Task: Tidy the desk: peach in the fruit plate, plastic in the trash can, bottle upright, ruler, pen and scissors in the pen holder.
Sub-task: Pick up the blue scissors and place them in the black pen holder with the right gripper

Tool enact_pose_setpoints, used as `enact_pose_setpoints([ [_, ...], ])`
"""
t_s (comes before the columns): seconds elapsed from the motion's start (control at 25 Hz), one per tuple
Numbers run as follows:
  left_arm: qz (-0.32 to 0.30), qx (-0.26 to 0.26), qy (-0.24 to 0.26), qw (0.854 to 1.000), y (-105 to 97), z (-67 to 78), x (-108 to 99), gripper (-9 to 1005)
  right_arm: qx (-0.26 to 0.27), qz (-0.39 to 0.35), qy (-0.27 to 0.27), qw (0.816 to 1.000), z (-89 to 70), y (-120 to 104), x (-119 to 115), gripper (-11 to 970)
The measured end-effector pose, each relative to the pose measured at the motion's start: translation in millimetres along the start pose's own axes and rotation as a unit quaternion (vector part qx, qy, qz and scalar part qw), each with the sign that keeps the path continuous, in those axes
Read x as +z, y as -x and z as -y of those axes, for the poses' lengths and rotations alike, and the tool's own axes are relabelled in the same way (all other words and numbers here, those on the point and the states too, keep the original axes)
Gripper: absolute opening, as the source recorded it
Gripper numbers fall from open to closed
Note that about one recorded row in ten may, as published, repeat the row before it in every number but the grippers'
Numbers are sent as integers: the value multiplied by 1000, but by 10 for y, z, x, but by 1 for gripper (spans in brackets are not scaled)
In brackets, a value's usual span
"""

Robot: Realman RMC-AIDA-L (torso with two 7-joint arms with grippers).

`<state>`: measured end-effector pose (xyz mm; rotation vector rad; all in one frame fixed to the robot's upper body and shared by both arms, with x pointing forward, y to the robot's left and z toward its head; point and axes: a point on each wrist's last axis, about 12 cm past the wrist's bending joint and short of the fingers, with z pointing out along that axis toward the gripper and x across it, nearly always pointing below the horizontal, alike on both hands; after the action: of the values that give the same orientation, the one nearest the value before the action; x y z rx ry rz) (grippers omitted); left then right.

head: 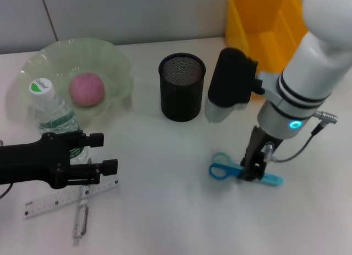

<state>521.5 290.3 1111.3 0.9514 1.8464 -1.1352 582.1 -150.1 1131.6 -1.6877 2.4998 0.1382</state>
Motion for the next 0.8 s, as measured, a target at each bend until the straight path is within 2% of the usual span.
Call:
enact_pose_setpoints([
  [0.08, 2, -2, 1, 1000, -2, 0, -9, 847, 5, 31, 10, 999, -13, 29, -142, 226],
  [0.12, 2, -2, 1, 1000, -2, 0, -9, 847, 5, 31, 10, 999, -13, 29, -142, 224],
  [0.16, 2, -2, 1, 1000, -2, 0, -10, 847, 12, 57, 8, 998, -5, 22, -269, 222],
  [0.28, 3, -3, 1, 1000, -2, 0, -11, 847, 15, 71, 6, 997, 0, 13, -326, 221],
  [0.32, 3, -3, 1, 1000, -1, 1, -11, 847, 21, 106, -1, 994, 6, -16, -453, 221],
  [0.44, 3, -3, 1, 1000, 0, 1, -10, 847, 28, 142, -8, 989, 18, -54, -558, 221],
  [0.52, 5, -3, 0, 1000, 7, 3, -8, 847, 41, 210, -19, 977, 73, -130, -688, 221],
  [0.56, 5, -3, 0, 1000, 7, 3, -8, 847, 41, 210, -19, 977, 73, -130, -688, 221],
  [0.6, 5, -3, -1, 1000, 8, 4, -8, 847, 44, 260, -21, 964, 103, -150, -739, 222],
  [0.64, 5, -3, -1, 1000, 8, 4, -8, 847, 44, 260, -21, 964, 103, -150, -739, 222],
  [0.68, 6, -3, -1, 1000, 9, 5, -8, 847, 44, 287, -23, 957, 117, -144, -761, 222],
  [0.72, 6, -3, -2, 1000, 9, 6, -7, 847, 48, 333, -34, 941, 160, -134, -792, 222],
  [0.76, 6, -3, -2, 1000, 9, 6, -7, 847, 48, 333, -34, 941, 160, -134, -792, 222],
  [0.8, 5, -3, -3, 1000, 9, 8, -3, 847, 55, 367, -48, 927, 209, -118, -792, 222],
])
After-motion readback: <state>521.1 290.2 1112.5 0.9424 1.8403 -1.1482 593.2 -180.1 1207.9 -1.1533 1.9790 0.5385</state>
